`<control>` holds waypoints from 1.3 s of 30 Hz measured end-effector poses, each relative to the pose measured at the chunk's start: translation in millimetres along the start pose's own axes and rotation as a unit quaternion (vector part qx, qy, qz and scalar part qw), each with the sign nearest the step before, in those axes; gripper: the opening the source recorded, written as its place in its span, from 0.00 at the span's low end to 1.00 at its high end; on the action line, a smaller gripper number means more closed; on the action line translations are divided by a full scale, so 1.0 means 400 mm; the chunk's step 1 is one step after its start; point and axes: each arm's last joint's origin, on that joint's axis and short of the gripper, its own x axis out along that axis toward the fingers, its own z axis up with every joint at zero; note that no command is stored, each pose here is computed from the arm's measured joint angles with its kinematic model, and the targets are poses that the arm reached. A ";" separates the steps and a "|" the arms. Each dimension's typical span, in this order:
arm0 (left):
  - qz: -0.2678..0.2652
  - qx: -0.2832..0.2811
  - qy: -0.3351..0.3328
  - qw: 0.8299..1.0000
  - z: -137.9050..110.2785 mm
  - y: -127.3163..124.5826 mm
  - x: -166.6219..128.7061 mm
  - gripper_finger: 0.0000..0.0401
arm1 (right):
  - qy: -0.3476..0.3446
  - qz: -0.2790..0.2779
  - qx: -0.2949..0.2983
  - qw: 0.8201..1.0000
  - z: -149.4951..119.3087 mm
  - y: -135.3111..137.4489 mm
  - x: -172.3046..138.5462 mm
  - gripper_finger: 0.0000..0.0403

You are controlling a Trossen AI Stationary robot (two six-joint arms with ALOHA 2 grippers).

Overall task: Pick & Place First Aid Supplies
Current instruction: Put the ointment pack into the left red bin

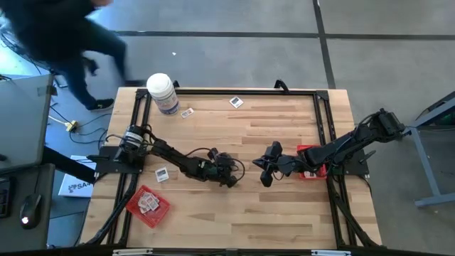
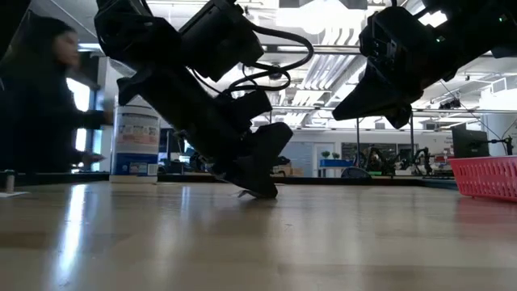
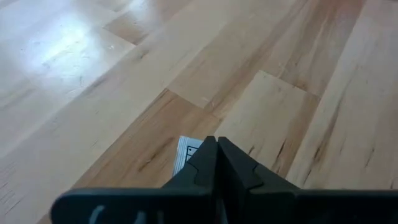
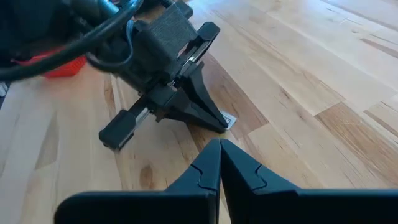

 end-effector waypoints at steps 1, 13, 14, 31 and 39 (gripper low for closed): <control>-0.010 0.003 0.002 1.000 0.007 -0.001 -0.006 0.01 | 0.000 0.000 0.000 1.000 0.000 0.000 0.000 0.01; -0.188 0.052 0.017 0.981 0.123 -0.033 -0.219 0.00 | 0.008 -0.001 -0.002 1.000 -0.003 -0.002 0.000 0.01; -0.205 0.057 0.023 0.977 0.128 -0.035 -0.251 0.00 | 0.008 -0.001 -0.002 1.000 -0.003 -0.001 0.000 0.01; -0.186 0.105 0.287 0.934 -0.045 0.064 -0.700 0.00 | -0.016 0.003 0.011 1.000 0.007 0.003 0.000 0.01; -0.124 0.050 0.347 0.928 -0.152 0.093 -0.752 0.00 | -0.026 0.029 0.001 0.999 0.016 0.012 -0.001 0.01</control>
